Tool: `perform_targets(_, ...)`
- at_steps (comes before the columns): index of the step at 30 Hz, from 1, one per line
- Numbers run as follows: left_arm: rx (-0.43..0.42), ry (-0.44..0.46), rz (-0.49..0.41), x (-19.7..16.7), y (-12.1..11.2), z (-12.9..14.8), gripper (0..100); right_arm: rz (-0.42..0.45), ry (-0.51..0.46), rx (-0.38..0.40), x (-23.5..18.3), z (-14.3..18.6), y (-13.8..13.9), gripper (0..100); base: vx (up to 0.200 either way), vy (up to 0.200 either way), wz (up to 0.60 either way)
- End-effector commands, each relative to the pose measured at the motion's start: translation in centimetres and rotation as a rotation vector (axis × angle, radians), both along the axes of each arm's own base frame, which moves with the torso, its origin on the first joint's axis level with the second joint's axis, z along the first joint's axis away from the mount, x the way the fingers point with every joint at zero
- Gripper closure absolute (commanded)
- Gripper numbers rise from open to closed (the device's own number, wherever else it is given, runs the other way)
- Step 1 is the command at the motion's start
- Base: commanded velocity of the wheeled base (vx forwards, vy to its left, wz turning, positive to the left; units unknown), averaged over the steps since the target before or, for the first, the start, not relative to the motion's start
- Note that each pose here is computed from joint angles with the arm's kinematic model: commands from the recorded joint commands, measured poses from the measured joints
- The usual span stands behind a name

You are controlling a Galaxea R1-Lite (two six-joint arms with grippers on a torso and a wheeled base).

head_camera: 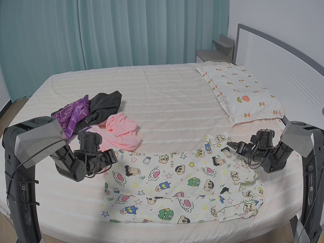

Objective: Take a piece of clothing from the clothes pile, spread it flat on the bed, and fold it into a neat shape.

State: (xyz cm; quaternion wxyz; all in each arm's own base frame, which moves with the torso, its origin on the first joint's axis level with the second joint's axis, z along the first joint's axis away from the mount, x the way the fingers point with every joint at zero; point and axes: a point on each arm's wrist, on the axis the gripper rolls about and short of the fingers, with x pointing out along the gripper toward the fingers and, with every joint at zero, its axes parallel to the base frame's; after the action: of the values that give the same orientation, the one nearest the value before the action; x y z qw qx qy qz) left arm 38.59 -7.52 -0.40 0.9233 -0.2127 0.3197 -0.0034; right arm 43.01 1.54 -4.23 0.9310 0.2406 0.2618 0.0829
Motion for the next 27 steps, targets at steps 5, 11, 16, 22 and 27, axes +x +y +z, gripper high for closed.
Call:
perform_targets(5,0.000,0.001,-0.002,0.0,-0.1,-0.1,100,0.067,0.020,-0.002,0.4,-0.2,1.8,0,0.000,0.000,0.00)
perform_targets(11,-0.001,0.005,-0.002,0.0,-0.1,-0.3,100,0.074,0.021,-0.006,0.3,-0.2,1.8,100,0.000,0.000,0.00)
perform_targets(16,0.000,0.004,-0.002,0.0,-0.1,-0.1,100,0.086,0.028,0.006,-0.1,-0.1,1.5,100,0.000,0.000,0.00)
perform_targets(22,0.009,-0.014,0.009,-0.1,-0.3,0.6,100,0.076,-0.002,0.006,-0.2,0.5,1.0,100,0.000,0.000,0.00)
perform_targets(27,0.043,-0.041,0.055,0.2,-0.5,1.1,100,0.049,-0.055,0.009,-0.7,1.3,-0.3,100,0.000,0.000,0.00)
